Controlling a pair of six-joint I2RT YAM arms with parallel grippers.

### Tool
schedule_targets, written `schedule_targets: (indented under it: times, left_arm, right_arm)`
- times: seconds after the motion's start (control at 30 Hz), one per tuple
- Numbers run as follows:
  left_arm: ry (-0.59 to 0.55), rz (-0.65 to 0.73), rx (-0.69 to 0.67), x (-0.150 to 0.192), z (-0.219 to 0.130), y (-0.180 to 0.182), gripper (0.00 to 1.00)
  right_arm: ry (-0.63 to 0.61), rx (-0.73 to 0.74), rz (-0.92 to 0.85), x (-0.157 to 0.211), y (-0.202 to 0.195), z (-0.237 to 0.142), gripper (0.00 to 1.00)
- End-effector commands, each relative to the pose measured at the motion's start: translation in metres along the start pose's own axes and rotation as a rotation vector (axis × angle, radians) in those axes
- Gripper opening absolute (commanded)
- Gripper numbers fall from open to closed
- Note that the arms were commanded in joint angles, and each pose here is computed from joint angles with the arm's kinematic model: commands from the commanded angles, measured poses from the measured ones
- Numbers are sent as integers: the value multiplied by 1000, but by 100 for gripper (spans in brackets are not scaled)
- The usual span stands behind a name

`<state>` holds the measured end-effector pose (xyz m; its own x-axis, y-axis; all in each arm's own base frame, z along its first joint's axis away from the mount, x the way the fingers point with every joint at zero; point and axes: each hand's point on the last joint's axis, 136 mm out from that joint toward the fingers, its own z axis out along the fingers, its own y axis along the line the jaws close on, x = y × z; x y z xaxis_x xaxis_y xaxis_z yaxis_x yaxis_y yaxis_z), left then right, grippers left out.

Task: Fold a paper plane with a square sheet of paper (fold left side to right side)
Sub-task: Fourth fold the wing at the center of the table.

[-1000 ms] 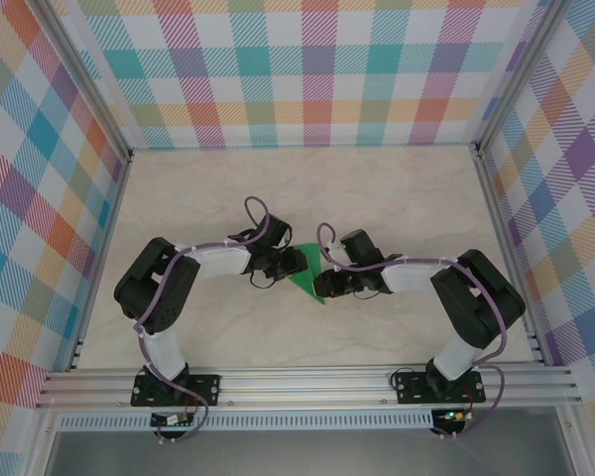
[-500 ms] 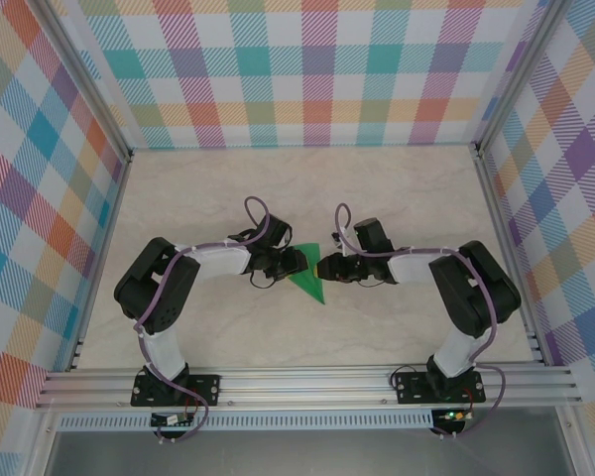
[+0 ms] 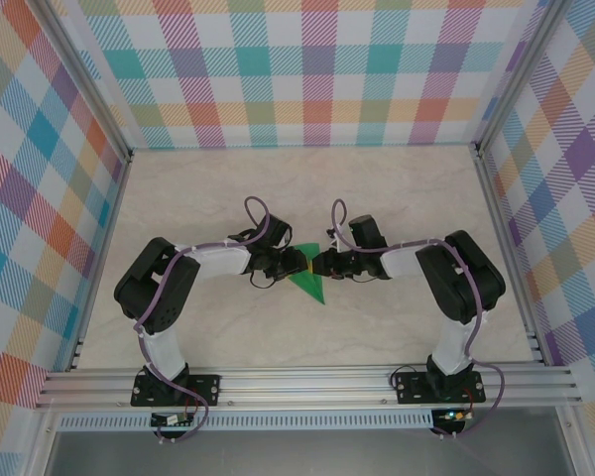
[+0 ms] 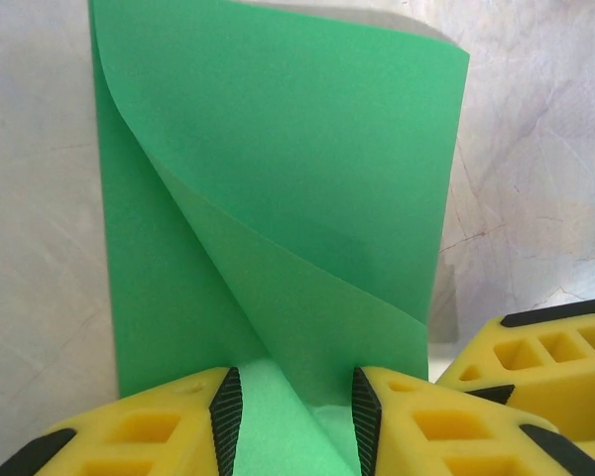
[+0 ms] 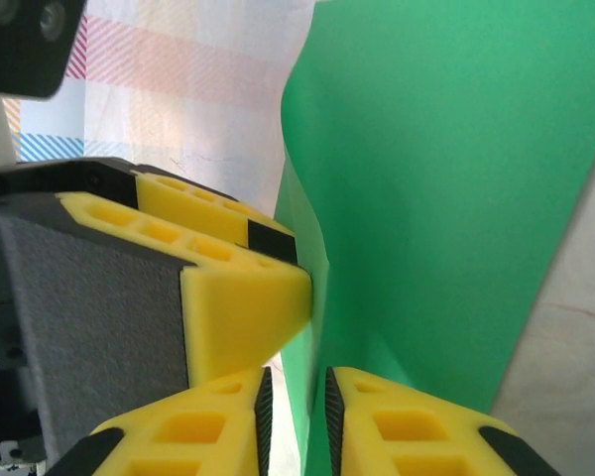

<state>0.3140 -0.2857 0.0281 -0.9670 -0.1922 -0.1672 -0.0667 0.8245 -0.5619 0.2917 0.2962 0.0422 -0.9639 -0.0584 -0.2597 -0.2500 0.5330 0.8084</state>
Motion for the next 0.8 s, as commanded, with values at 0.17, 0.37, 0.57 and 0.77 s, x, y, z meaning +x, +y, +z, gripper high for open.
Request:
schedule_targets:
  times: [0.17,0.37,0.57,0.77]
  left_arm:
    - [4,17,-9,5,-3,-2,37]
    - [2,18,-10,5,-4,-2,37]
    - [1,18,-13,5,-4,-1,37]
    - [3,17,-12,5,-4,-1,37]
  right_arm:
    - [11,-3,-22,-1,1,0,6]
    - [-3,40,-29,3,-5,-6,0]
    - [-18,80,-36,6,-9,-12,0]
    - [-13,97,-30,10,-13,-13,0]
